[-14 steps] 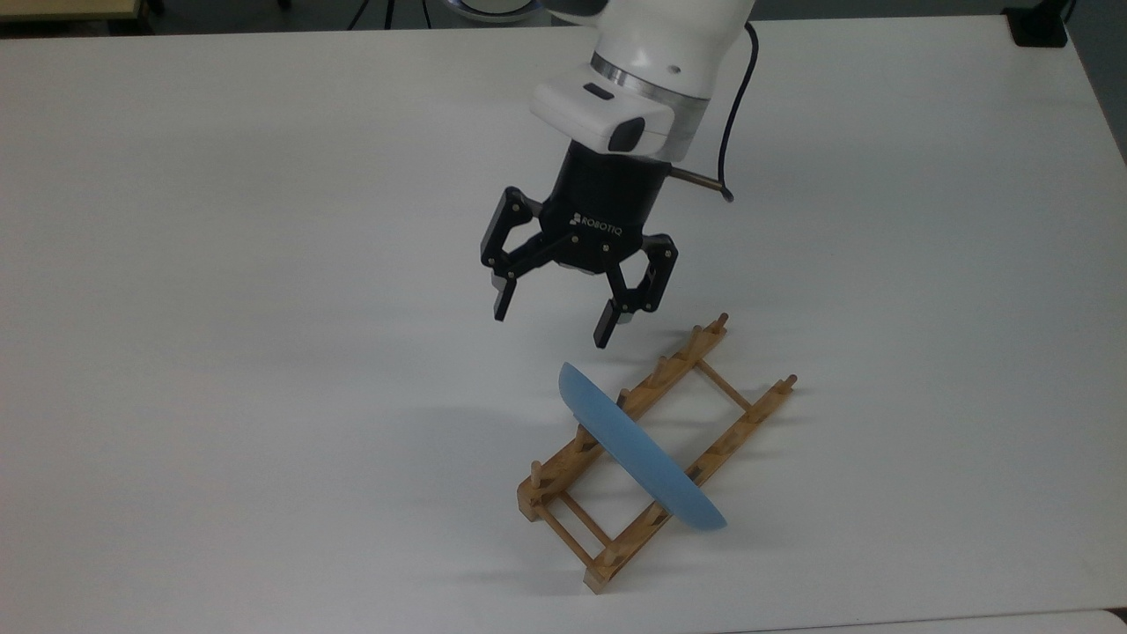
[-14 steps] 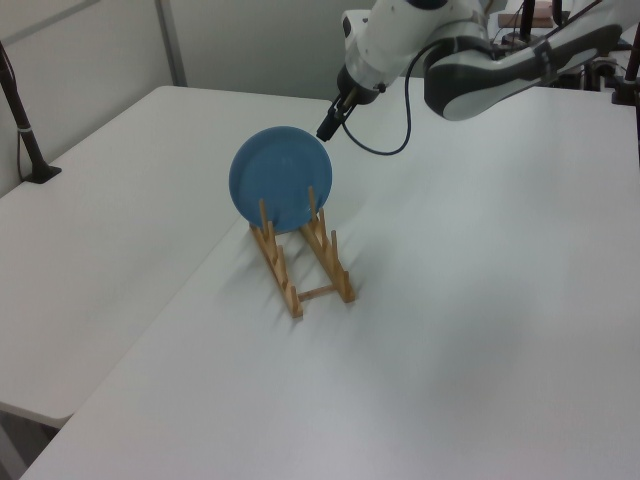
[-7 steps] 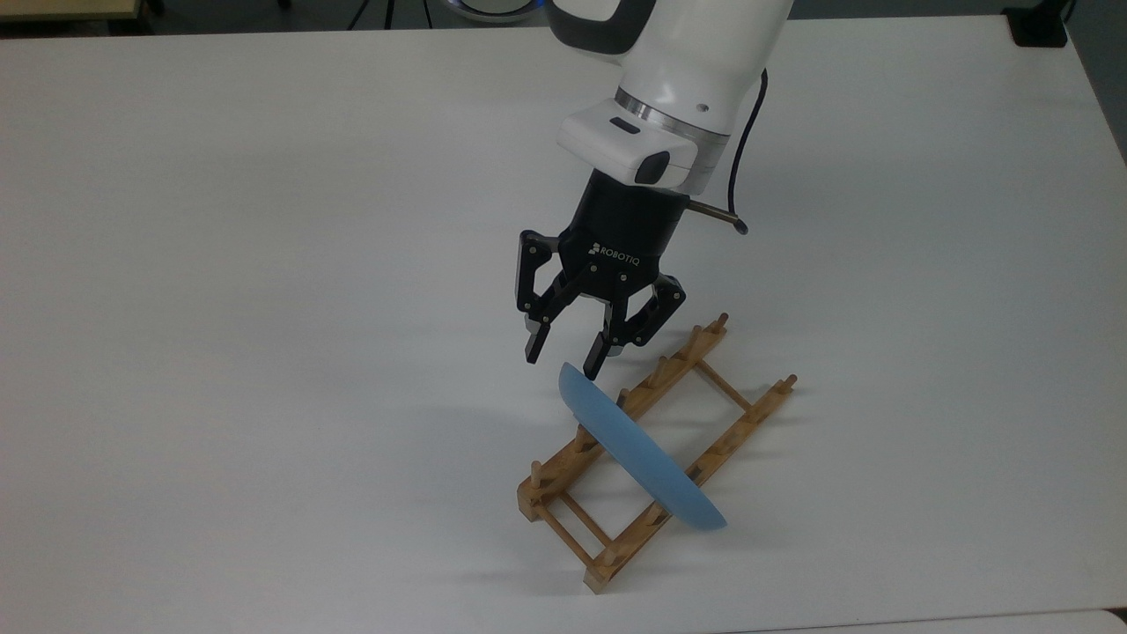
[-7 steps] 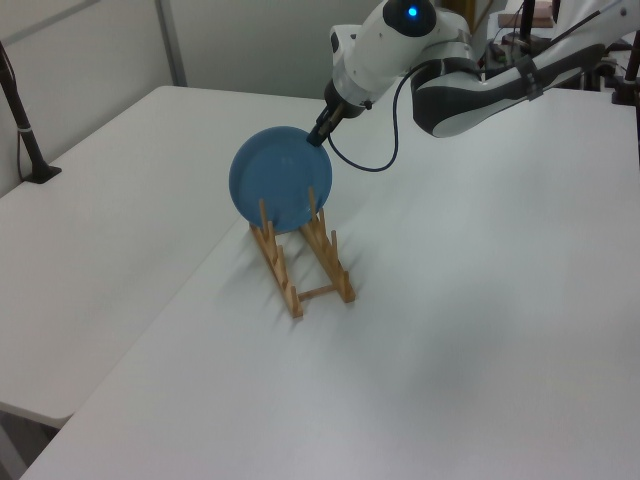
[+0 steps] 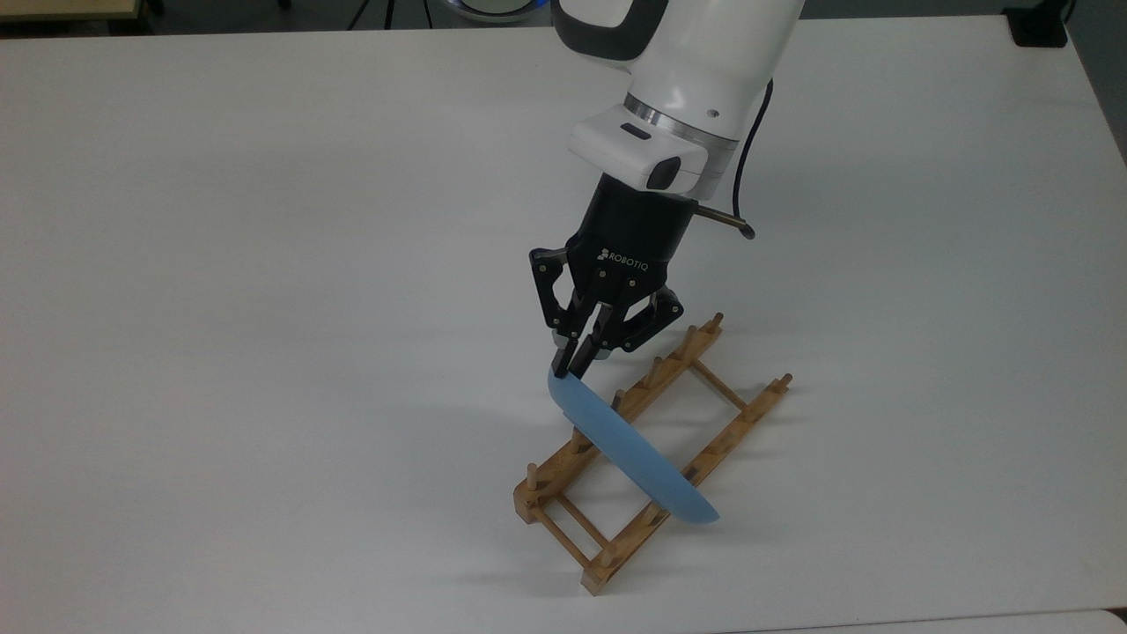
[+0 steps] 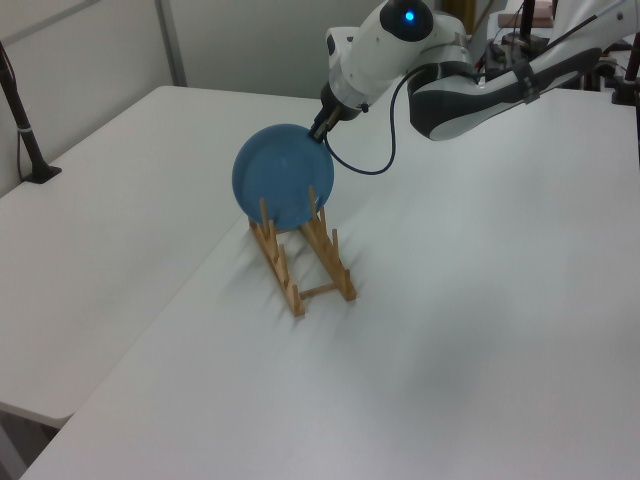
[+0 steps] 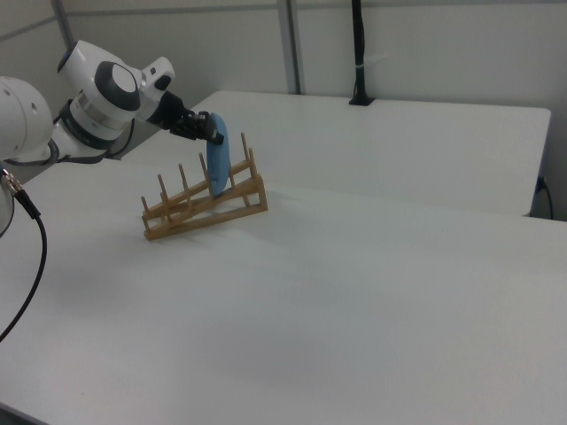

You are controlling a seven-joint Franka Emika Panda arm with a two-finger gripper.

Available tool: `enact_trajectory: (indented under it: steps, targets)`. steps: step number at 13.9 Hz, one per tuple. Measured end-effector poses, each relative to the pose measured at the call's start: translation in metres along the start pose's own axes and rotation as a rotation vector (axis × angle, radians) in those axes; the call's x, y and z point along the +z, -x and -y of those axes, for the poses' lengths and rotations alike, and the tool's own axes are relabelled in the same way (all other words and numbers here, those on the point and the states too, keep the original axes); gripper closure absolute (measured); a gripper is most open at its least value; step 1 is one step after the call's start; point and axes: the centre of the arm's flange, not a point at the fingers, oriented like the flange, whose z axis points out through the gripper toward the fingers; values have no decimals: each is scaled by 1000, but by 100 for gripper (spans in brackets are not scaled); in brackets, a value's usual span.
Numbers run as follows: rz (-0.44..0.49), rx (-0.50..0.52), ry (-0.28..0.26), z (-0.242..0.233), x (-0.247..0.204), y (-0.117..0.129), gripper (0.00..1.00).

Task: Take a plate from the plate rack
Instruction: 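Close the gripper on the blue plate's rim, then lift the blue plate up out of the wooden rack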

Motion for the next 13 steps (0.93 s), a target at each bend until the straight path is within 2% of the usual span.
enact_trajectory:
  steps: [1,6,13]
  targets:
    - [-3,-4,4,0,0,0,96]
    - [-19,-8,17,-5,-2,-5,96]
    - [-104,50,23,-42,-53,-38,96]
